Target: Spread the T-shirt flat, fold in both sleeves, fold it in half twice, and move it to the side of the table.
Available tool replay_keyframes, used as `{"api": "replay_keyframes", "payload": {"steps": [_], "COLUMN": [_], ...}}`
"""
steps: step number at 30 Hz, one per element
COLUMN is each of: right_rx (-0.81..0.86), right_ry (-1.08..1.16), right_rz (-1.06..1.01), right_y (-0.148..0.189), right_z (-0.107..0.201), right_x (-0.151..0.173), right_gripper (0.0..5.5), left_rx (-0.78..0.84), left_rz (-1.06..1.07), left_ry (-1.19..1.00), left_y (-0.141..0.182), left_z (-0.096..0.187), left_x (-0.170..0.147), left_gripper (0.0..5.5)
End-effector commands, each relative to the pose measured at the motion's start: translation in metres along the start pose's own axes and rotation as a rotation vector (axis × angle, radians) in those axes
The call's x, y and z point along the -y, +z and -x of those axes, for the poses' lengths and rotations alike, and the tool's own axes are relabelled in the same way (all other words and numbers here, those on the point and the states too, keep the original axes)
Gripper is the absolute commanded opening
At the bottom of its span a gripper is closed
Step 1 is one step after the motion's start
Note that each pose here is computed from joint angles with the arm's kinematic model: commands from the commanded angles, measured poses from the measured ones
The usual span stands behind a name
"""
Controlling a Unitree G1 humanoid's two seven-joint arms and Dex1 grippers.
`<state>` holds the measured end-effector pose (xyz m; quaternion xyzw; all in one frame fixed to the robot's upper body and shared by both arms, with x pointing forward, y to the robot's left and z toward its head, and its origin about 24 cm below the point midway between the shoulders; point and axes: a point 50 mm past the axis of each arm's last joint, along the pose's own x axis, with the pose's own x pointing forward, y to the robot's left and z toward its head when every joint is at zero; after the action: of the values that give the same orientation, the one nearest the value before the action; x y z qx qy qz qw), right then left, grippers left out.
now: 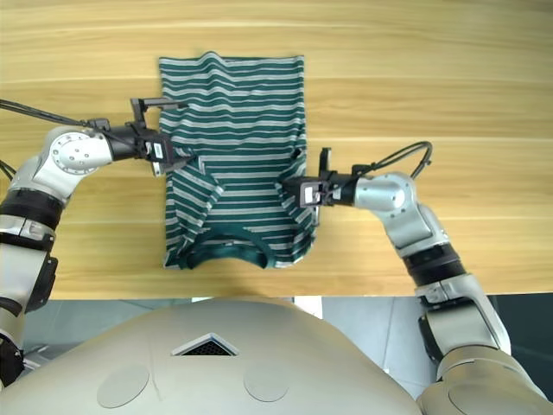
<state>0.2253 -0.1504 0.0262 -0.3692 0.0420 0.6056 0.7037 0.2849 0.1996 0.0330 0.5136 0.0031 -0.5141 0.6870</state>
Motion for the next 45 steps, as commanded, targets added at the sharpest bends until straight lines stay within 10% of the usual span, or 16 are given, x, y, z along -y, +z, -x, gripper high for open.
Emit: {"api": "replay_keyframes", "payload": {"steps": [1, 23, 45], "right_rx": [-0.008, -0.051, 0.350], "right_ry": [0.014, 0.018, -0.215], "right_rz": [0.010, -0.022, -0.161], "right_y": [0.000, -0.013, 0.025], "right_z": [-0.008, -0.027, 0.014], "right_x": [0.005, 0.004, 0.040], "right_gripper": [0.01, 0.01, 3.77], "left_rx": [-0.007, 0.017, 0.256], "left_rz": [0.003, 0.005, 0.105], "left_ry": [-0.012, -0.017, 0.159], "left_y": [0.000, 0.004, 0.027], "left_z": [-0.002, -0.005, 0.032], "left_x": [0.002, 0.002, -0.033], "left_gripper": [5.40, 5.40, 5.40]}}
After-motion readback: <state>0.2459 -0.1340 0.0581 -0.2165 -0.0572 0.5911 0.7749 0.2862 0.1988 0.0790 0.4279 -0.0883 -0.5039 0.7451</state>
